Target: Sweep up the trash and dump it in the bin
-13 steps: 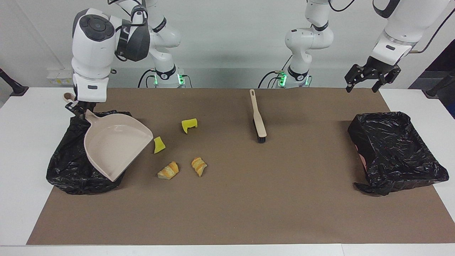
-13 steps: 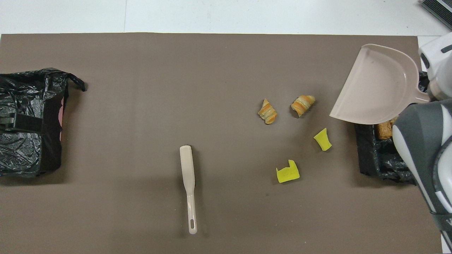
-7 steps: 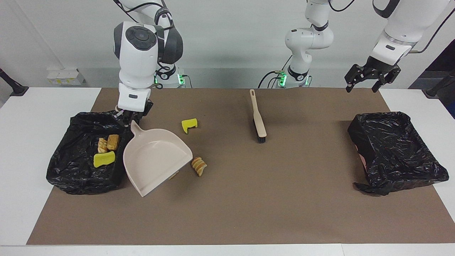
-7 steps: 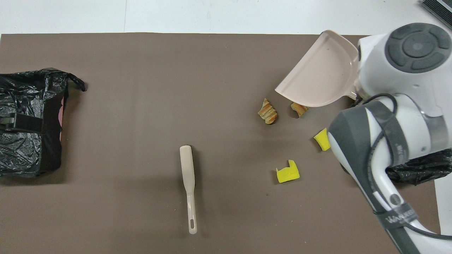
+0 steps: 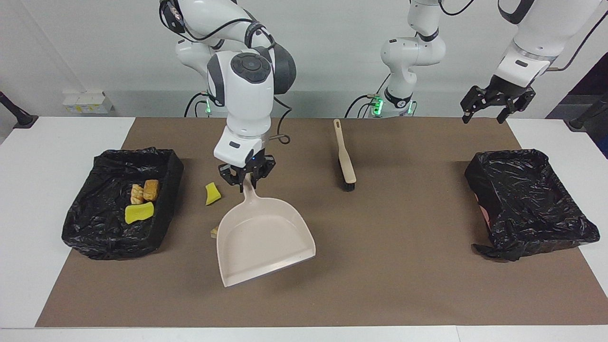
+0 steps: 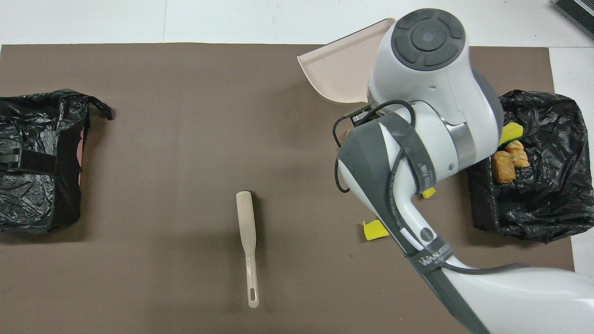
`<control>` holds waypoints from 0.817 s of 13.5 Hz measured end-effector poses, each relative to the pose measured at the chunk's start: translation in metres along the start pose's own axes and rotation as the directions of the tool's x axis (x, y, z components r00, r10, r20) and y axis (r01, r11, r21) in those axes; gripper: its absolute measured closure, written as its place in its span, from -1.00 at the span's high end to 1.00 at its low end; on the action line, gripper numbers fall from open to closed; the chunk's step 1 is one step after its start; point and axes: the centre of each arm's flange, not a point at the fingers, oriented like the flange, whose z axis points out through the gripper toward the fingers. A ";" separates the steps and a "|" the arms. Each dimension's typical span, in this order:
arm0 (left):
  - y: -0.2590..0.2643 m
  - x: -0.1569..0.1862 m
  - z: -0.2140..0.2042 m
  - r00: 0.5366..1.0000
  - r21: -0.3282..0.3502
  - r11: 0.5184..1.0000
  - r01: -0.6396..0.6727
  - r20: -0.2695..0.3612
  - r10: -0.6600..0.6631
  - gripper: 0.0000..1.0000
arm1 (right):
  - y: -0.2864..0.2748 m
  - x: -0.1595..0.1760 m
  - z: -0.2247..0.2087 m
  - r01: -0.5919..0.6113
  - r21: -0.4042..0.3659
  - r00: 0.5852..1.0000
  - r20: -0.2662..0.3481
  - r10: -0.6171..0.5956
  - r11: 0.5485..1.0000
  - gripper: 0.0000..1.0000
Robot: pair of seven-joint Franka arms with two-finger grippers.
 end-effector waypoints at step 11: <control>0.000 0.000 0.000 1.000 0.000 1.000 0.000 0.000 0.000 1.00 | -0.205 0.022 0.074 -0.246 0.159 0.969 0.039 0.243 0.956 -0.37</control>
